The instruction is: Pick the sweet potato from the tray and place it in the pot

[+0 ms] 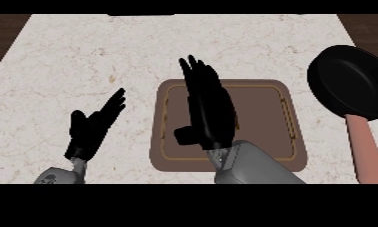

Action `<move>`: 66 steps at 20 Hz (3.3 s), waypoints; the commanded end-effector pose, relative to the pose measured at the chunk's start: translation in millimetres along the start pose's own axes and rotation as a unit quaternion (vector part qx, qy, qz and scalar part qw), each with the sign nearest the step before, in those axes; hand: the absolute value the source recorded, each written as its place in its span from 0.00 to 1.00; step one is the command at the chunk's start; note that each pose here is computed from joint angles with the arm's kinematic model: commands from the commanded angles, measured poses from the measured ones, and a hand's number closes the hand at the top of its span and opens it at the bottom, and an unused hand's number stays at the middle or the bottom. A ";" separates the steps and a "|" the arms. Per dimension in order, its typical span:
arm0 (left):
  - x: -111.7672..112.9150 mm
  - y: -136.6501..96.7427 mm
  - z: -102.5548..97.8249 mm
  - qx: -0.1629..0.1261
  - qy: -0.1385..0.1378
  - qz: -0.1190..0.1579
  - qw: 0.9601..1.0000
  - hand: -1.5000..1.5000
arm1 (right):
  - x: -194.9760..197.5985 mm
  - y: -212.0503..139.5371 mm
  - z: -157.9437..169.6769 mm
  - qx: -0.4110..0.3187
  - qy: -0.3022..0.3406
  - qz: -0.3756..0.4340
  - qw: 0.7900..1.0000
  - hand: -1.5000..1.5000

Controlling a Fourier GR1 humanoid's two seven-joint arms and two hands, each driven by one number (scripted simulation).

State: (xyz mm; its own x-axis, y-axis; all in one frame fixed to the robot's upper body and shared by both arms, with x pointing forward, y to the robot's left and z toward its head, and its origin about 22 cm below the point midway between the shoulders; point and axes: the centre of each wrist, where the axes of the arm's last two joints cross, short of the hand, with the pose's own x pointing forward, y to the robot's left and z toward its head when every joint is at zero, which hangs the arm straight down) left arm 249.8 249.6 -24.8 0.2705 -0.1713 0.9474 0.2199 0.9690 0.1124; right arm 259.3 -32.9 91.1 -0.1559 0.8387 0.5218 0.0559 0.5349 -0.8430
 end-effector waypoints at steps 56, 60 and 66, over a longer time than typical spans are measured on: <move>14.7 6.6 6.6 -0.011 -0.006 -0.010 1.000 0.50 | -211.3 59.6 11.6 0.158 0.097 -0.152 0.971 1.00; 6.4 -3.5 -6.1 0.000 -0.003 0.002 1.000 0.50 | -202.2 51.9 8.7 0.140 0.040 -0.141 0.979 1.00; 0.4 0.0 -1.1 0.006 0.001 0.005 1.000 0.50 | -311.6 -61.8 27.7 0.061 -0.015 -0.203 0.977 1.00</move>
State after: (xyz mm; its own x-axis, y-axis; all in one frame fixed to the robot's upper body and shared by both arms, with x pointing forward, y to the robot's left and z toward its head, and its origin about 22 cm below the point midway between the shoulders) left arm 257.0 246.8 -21.2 0.2682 -0.1694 0.9483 0.2238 0.9684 0.1097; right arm 286.9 -237.2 -42.0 -0.1537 0.6070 0.7797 -0.1630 0.7627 -0.6259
